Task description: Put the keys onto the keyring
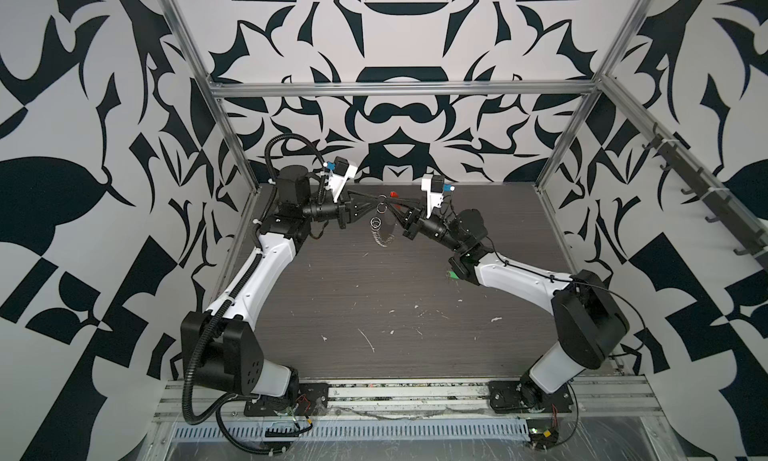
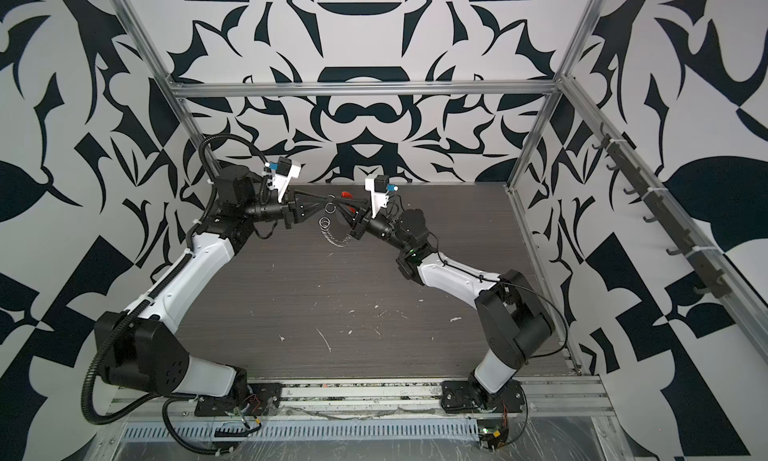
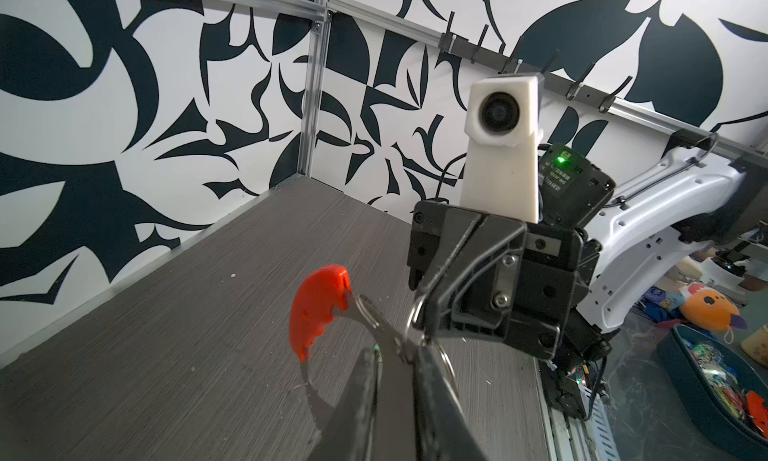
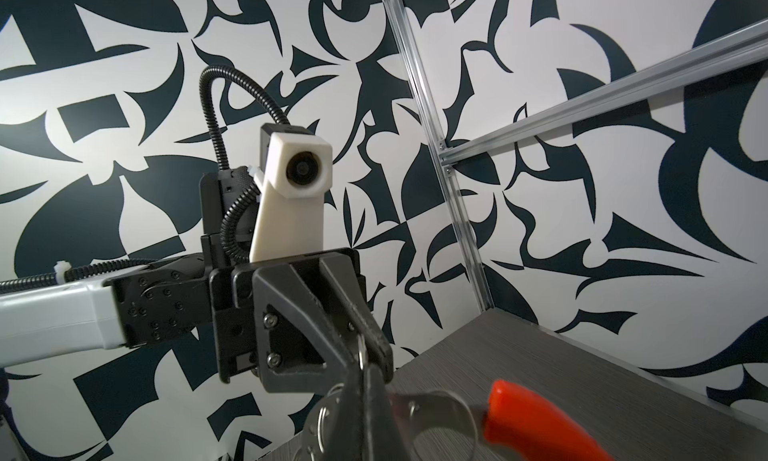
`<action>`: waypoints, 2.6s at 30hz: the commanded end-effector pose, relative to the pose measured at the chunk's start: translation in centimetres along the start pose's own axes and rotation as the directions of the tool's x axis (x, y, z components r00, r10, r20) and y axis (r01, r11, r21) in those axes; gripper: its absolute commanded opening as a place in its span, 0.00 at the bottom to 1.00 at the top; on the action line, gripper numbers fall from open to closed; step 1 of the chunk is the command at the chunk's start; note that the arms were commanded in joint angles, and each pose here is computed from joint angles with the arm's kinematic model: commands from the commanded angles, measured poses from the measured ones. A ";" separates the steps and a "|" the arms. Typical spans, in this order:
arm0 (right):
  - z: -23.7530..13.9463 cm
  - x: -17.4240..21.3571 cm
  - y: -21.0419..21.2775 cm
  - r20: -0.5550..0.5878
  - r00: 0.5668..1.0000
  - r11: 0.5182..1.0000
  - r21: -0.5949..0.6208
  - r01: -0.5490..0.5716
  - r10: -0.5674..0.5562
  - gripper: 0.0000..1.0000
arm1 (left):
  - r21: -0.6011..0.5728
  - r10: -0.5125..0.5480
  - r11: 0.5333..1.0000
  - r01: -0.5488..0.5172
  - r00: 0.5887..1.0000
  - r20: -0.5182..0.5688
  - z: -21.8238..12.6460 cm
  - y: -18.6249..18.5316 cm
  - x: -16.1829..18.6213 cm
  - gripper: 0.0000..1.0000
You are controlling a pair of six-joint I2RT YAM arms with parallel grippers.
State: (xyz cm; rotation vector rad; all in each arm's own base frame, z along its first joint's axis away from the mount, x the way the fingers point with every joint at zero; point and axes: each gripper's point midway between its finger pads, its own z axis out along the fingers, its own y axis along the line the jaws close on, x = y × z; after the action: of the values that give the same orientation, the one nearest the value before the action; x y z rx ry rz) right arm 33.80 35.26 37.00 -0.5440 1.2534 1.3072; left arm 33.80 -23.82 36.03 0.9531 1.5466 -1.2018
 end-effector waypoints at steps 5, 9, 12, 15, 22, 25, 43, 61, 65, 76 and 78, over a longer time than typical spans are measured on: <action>0.3 -3.7 2.6 0.085 0.995 0.994 -0.090 0.061 -0.054 0.00 | 0.029 0.049 0.998 -0.050 0.998 0.025 -0.2 -0.9 -2.0 0.29; 0.2 -3.5 2.7 0.077 0.996 0.994 -0.090 0.062 -0.055 0.00 | 0.029 0.054 0.998 -0.055 0.998 0.024 -0.2 -0.9 -2.0 0.32; 0.2 -3.3 2.6 0.071 0.996 0.994 -0.090 0.060 -0.054 0.00 | 0.027 0.055 0.998 -0.055 0.998 0.023 -0.4 -0.9 -2.1 0.31; 0.1 -3.3 2.7 0.071 0.996 0.994 -0.091 0.060 -0.054 0.00 | 0.031 0.048 0.998 -0.048 0.999 0.020 -0.5 -0.9 -2.0 0.25; 0.2 -3.6 2.7 0.078 0.995 0.994 -0.092 0.065 -0.058 0.00 | 0.057 0.020 0.998 -0.020 1.000 0.002 -0.3 -0.9 -1.5 0.21; 0.3 -3.7 2.7 0.078 0.995 0.994 -0.094 0.064 -0.056 0.00 | 0.057 0.015 0.998 -0.015 1.000 -0.007 -0.3 -0.9 -1.2 0.21; 0.7 -3.4 2.9 0.055 0.998 0.992 -0.119 0.050 -0.044 0.00 | 0.086 -0.005 0.996 0.007 1.000 -0.029 -0.2 -1.2 -1.2 0.00; -7.1 -2.6 -4.4 -0.097 0.993 0.952 0.292 0.096 -0.070 0.28 | 0.015 -0.001 1.000 0.001 1.000 0.028 0.1 -0.2 -0.3 0.00; -6.4 -2.4 -2.3 -0.161 0.983 0.975 0.186 0.122 -0.093 0.27 | 0.091 -0.023 0.996 0.022 1.000 0.007 0.5 -0.9 0.1 0.00; -2.7 -0.5 0.6 -0.311 0.944 0.994 -0.034 0.105 -0.110 0.27 | 0.161 -0.020 0.986 0.037 0.994 -0.105 0.4 -2.1 1.2 0.00; -2.4 0.0 0.8 -0.341 0.933 0.993 -0.047 0.106 -0.116 0.27 | 0.157 -0.018 0.987 0.038 0.992 -0.123 0.4 -2.2 1.5 0.00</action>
State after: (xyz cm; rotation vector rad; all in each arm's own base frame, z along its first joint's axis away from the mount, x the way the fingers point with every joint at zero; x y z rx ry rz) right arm 33.60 32.60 34.32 -0.7755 1.5363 1.1658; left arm 32.62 -24.55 35.61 1.0749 1.5683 -1.2948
